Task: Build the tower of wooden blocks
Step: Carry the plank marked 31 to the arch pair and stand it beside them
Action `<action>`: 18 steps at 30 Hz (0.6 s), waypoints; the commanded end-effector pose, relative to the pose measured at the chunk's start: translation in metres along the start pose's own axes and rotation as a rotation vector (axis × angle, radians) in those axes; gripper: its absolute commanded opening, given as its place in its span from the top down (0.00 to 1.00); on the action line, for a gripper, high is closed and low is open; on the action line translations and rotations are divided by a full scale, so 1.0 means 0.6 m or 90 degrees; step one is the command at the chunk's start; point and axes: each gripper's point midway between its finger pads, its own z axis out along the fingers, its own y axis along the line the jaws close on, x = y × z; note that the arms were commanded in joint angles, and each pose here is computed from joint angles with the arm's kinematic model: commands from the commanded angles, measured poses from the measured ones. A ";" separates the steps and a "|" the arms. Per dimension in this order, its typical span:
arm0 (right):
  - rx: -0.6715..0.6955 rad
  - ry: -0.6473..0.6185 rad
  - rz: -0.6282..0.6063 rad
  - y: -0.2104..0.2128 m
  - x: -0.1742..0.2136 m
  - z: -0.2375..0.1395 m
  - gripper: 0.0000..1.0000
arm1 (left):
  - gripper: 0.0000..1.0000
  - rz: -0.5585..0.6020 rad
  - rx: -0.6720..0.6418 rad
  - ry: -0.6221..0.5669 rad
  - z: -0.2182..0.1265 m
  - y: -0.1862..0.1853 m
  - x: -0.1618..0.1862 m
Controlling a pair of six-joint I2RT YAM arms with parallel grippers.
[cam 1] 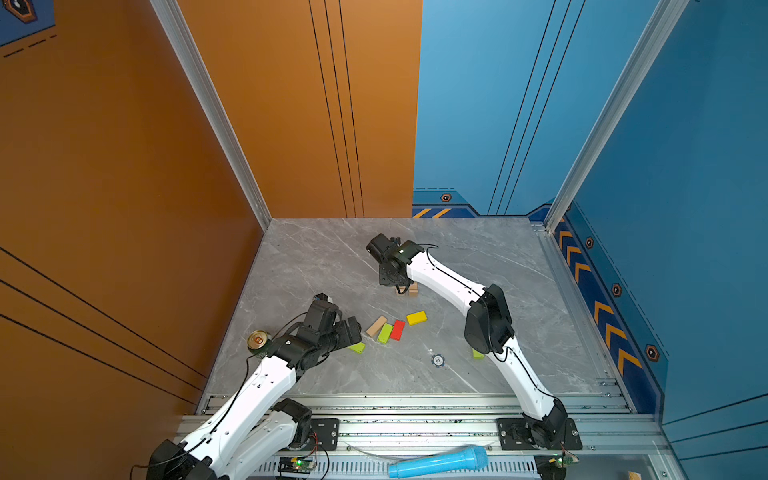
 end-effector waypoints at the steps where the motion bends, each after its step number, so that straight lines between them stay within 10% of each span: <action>1: 0.016 0.000 0.031 -0.021 -0.003 0.016 0.72 | 0.02 0.008 0.015 -0.008 -0.007 -0.012 -0.014; 18: 0.017 0.028 0.043 -0.030 0.010 0.044 0.71 | 0.02 0.003 0.011 -0.002 0.001 -0.007 -0.013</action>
